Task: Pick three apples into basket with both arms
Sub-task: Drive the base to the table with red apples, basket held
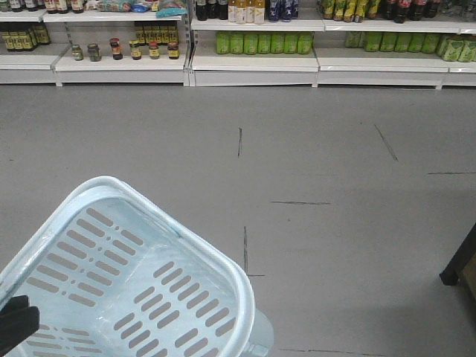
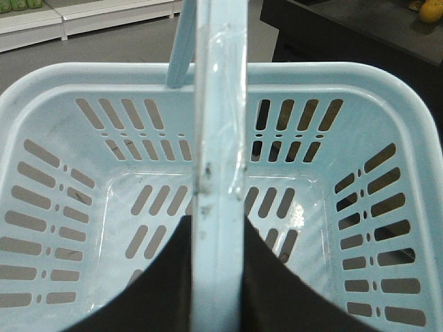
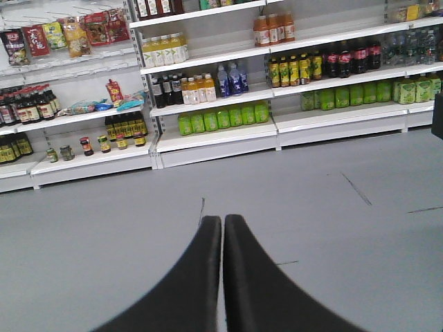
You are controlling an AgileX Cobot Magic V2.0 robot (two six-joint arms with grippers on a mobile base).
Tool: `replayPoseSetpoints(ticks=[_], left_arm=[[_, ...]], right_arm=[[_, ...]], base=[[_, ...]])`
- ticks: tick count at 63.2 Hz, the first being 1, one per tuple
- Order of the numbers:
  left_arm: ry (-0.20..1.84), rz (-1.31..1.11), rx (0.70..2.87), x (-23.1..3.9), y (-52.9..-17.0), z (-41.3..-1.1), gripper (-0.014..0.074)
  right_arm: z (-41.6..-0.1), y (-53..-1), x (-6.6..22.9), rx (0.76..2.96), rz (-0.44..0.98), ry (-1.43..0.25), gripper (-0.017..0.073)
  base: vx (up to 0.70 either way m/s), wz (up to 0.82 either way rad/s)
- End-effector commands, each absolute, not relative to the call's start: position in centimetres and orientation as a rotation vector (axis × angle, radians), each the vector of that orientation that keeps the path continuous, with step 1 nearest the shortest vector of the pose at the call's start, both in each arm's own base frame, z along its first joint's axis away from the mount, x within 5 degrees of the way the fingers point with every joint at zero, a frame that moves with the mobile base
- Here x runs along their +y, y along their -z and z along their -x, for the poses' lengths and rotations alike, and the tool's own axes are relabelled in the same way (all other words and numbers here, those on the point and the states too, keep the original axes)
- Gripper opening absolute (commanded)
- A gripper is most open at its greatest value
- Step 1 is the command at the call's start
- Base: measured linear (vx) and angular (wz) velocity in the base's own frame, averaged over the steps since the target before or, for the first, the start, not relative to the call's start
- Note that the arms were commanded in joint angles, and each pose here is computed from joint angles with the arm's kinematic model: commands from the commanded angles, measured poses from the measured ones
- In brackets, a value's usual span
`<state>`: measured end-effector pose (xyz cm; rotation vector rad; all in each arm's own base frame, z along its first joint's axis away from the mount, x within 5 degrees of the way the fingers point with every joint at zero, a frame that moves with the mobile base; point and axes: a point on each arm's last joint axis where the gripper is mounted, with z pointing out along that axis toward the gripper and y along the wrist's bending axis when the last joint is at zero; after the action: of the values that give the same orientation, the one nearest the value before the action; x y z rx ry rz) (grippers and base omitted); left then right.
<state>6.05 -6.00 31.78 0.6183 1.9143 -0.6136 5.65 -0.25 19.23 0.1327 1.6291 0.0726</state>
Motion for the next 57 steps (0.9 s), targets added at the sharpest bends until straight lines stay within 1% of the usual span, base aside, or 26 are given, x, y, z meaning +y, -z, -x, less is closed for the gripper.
replayPoseSetpoints(ticks=[1,57], left_arm=[[0.648,-0.532,1.813,-5.96,-33.53,-6.34,-0.0006],[0.648,-0.532,1.813,-5.96,-33.53,-6.34,-0.0006]], right_arm=[[-5.63,-19.47,-0.19,1.558,-0.117,-0.074,-0.0004],[-5.63,-19.47,-0.19,1.558,-0.117,-0.074,-0.0004]], base=[[0.25,-0.15],[0.25,-0.11]])
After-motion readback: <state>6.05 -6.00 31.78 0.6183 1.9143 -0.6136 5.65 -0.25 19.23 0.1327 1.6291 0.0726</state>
